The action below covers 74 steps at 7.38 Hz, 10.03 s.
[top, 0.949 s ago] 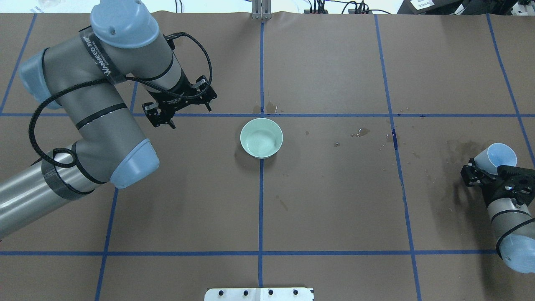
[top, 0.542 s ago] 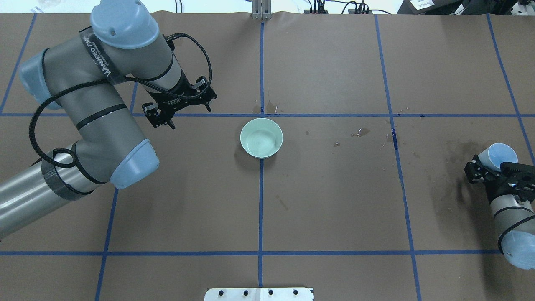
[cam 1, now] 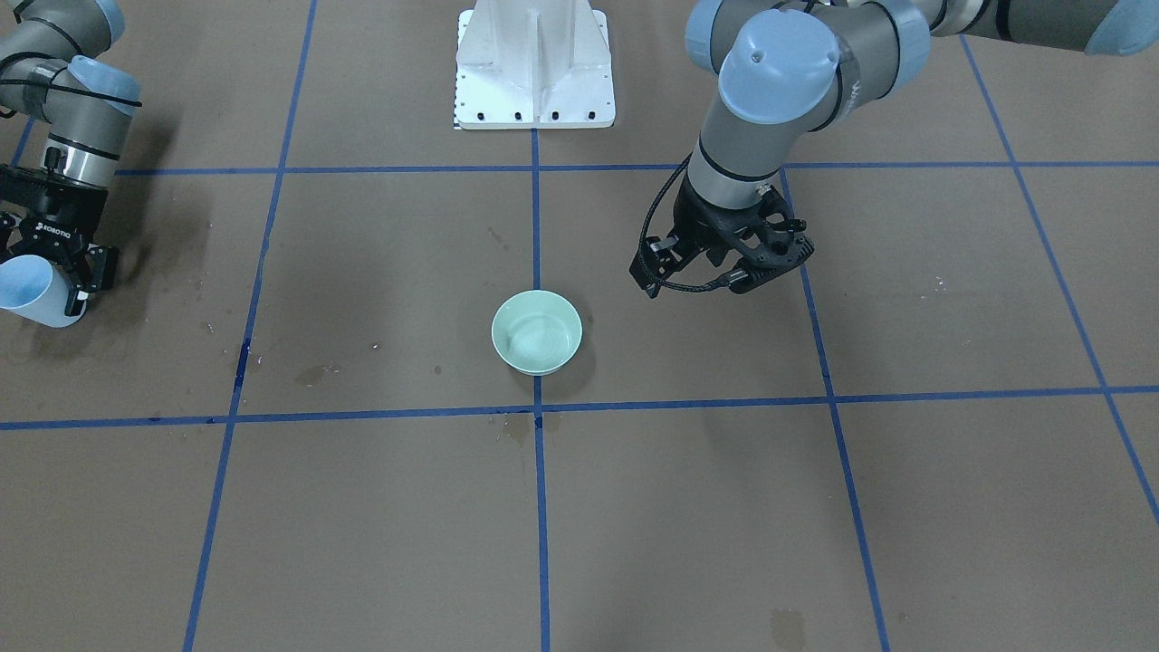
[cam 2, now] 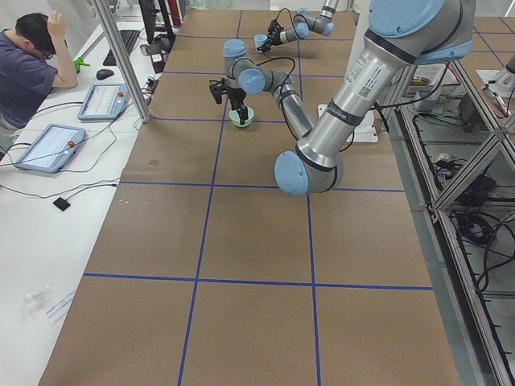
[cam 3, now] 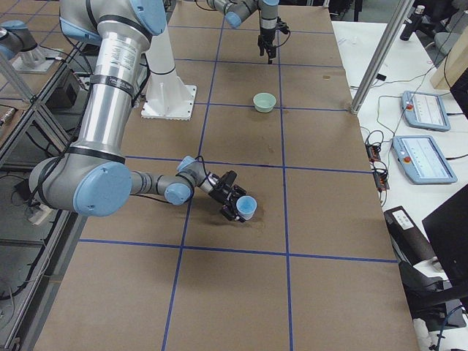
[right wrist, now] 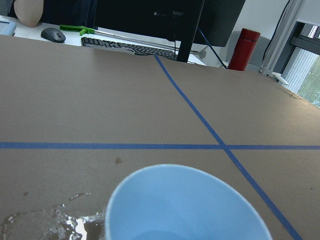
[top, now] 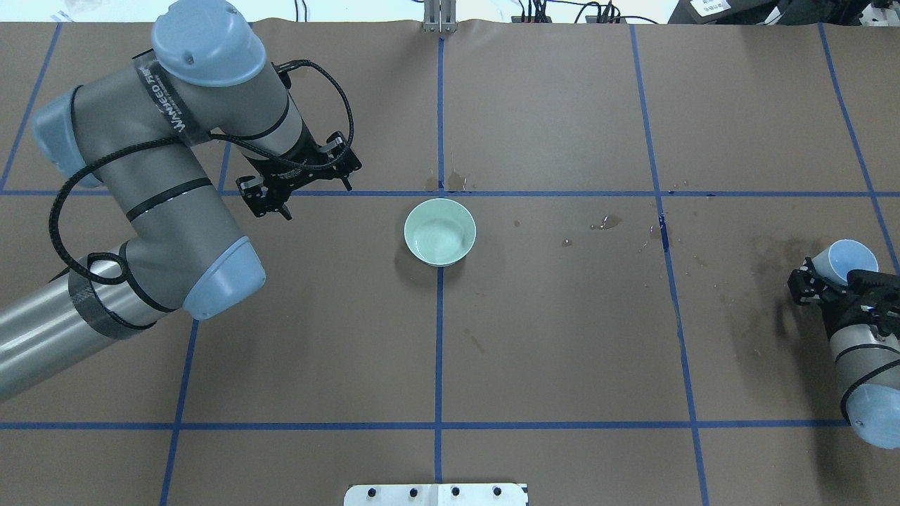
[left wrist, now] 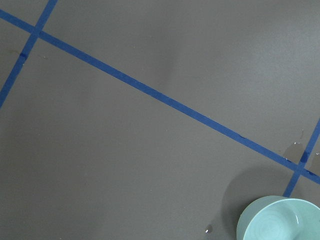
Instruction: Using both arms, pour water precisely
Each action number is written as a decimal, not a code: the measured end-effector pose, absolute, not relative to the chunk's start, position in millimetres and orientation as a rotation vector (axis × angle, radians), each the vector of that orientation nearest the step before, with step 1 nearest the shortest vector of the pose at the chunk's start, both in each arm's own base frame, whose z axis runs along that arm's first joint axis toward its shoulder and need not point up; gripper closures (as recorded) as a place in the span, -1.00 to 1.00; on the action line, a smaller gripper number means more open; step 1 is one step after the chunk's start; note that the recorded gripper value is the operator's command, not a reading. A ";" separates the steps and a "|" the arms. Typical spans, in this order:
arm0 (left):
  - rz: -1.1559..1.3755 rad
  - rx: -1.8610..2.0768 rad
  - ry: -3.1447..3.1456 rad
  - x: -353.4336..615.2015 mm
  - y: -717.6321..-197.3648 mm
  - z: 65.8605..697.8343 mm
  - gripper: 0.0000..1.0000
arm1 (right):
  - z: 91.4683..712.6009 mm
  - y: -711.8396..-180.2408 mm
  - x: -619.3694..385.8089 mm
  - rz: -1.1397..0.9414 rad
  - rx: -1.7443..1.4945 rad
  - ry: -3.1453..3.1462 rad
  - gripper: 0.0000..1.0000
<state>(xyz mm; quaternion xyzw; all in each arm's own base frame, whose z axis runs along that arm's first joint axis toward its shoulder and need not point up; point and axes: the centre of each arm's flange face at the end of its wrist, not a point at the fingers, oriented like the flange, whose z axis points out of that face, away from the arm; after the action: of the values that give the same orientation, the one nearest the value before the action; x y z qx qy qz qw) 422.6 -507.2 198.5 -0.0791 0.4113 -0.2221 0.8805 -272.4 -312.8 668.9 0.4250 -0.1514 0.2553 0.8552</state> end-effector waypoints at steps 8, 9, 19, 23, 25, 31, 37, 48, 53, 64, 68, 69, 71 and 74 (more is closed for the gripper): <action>-0.462 -0.166 0.861 421.8 -507.2 196.5 -1.00 | 629.6 -370.8 -207.8 0.308 1.007 -0.456 1.00; -0.462 -0.167 0.861 421.8 -507.2 196.5 -1.00 | 617.1 -381.9 -209.4 0.259 1.029 -0.481 1.00; -0.423 -0.135 0.871 404.9 -512.6 198.3 -1.00 | 417.6 -455.8 -346.0 -0.276 1.105 -0.953 1.00; -0.301 -0.030 0.848 341.2 -513.6 245.1 -1.00 | 374.2 -449.1 -374.2 -0.464 0.978 -1.045 1.00; -0.259 0.007 0.822 313.9 -521.8 268.6 -1.00 | 345.1 -446.7 -401.4 -0.564 0.972 -1.018 1.00; -0.203 0.059 0.760 254.0 -541.6 319.1 -1.00 | 259.1 -438.3 -484.7 -0.756 0.891 -0.917 1.00; -0.193 0.069 0.748 243.5 -548.4 326.7 -1.00 | 209.6 -445.9 -523.8 -0.934 0.699 -0.703 1.00; -0.177 0.064 0.736 225.5 -553.0 344.5 -1.00 | 175.7 -452.0 -569.3 -1.094 0.477 -0.419 1.00; -0.178 0.064 0.736 225.3 -552.9 344.4 -1.00 | 160.1 -446.7 -558.5 -1.070 0.553 -0.431 1.00; -0.208 0.065 0.755 227.0 -549.7 331.4 -1.00 | 397.0 -429.7 -319.7 0.121 0.925 -0.462 1.00; -0.224 0.065 0.764 228.2 -548.0 325.1 -1.00 | 574.6 -425.2 -271.9 0.531 0.978 -0.307 1.00; -0.229 0.065 0.768 228.4 -547.1 322.8 -1.00 | 605.3 -423.8 -265.6 0.586 0.998 -0.283 1.00; -0.234 0.065 0.769 228.8 -546.6 321.5 -1.00 | 637.4 -420.3 -260.1 0.652 1.021 -0.295 1.00; -0.234 0.066 0.769 229.0 -546.5 321.3 -1.00 | 647.2 -404.1 -267.0 0.643 1.024 -0.345 1.00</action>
<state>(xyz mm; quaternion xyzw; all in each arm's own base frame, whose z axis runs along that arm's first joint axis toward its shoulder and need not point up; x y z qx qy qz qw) 229.0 -546.5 321.3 0.0321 0.3743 -0.1138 0.9197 -267.0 -404.1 647.2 0.4788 -0.1614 0.3007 0.8089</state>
